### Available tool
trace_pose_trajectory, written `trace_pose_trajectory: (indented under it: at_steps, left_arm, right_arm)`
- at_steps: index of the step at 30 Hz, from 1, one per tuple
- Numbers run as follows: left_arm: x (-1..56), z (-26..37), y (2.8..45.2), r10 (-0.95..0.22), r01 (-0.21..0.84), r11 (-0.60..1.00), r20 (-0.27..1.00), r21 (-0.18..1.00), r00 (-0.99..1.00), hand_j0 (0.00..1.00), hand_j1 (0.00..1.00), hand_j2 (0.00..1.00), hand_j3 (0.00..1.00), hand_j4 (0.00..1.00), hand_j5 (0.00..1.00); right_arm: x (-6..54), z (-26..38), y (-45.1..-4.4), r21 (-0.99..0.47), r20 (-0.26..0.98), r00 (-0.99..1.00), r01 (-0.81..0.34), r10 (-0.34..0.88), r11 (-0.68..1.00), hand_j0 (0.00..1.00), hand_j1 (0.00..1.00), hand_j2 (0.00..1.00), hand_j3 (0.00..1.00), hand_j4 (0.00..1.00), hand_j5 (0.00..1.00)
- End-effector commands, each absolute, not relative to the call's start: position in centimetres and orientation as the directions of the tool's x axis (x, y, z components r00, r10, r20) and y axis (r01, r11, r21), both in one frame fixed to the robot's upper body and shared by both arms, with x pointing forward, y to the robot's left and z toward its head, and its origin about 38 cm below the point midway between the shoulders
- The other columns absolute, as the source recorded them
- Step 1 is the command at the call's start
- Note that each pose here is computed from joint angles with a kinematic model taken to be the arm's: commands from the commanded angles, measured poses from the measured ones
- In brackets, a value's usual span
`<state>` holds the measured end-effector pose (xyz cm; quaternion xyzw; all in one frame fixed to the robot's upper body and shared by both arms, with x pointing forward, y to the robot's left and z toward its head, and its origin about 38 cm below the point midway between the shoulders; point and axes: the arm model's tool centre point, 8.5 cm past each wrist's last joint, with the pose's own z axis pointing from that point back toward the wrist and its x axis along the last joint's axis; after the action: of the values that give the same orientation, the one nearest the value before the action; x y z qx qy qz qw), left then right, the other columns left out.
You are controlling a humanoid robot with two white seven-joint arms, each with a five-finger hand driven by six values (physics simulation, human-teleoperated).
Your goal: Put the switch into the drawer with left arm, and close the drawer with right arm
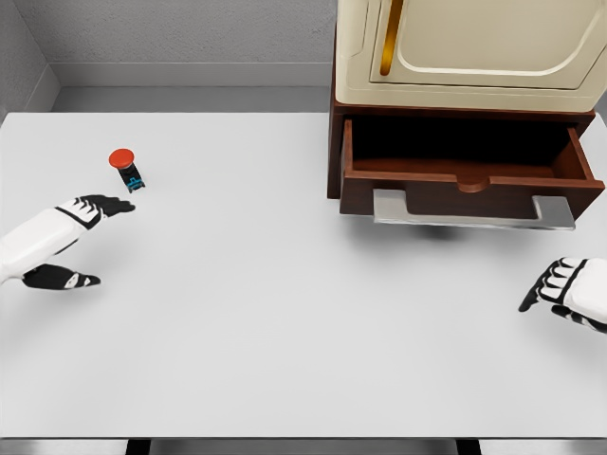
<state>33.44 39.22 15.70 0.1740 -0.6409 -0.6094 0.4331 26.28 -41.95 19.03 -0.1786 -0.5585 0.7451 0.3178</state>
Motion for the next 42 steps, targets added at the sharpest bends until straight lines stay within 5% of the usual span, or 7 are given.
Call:
trace_pose_trajectory:
  at_steps: [1,17,24,27,32,36,42]
  left_arm:
    - [33.4,15.6,39.4,-0.752,0.307,0.203,0.349,0.930,-0.559,1.00,1.00,1.00,1.00,1.00,1.00]
    - [35.9,21.8,35.2,-0.622,0.117,0.438,0.395,0.891,-0.676,1.00,1.00,1.00,1.00,1.00,1.00]
    - [40.0,19.5,33.9,-0.654,0.269,0.384,0.466,0.883,-0.596,1.00,1.00,1.00,1.00,1.00,1.00]
    - [41.1,18.3,34.5,-0.639,0.416,0.463,0.620,0.783,-0.456,1.00,1.00,1.00,1.00,1.00,1.00]
    - [44.1,19.9,35.9,-0.559,0.385,0.604,0.715,0.698,-0.420,1.00,1.00,1.00,1.00,1.00,1.00]
    - [46.0,18.1,36.6,-0.500,0.396,0.699,0.803,0.595,-0.325,1.00,1.00,1.00,1.00,1.00,1.00]
    - [46.5,15.1,35.9,-0.450,0.436,0.741,0.859,0.511,-0.242,1.00,1.00,1.00,1.00,1.00,1.00]
  right_arm:
    - [26.3,19.2,-41.8,-0.946,0.090,-0.738,-0.274,0.669,-0.175,0.59,0.59,0.59,0.59,0.59,0.59]
    - [27.8,21.5,-41.9,-0.952,0.026,-0.755,-0.218,0.655,-0.213,0.63,0.63,0.63,0.63,0.63,0.63]
    - [27.8,21.5,-41.9,-0.953,0.027,-0.754,-0.218,0.656,-0.211,0.66,0.66,0.66,0.66,0.66,0.66]
    - [27.7,21.3,-41.9,-0.953,0.032,-0.752,-0.222,0.658,-0.207,0.66,0.66,0.66,0.66,0.66,0.66]
    - [27.6,21.1,-41.9,-0.954,0.035,-0.750,-0.222,0.661,-0.200,0.60,0.60,0.60,0.60,0.60,0.60]
    - [27.6,21.1,-41.8,-0.955,0.037,-0.749,-0.222,0.661,-0.198,0.36,0.36,0.36,0.36,0.36,0.36]
    - [27.6,21.1,-41.8,-0.955,0.036,-0.750,-0.221,0.661,-0.198,0.39,0.39,0.39,0.39,0.39,0.39]
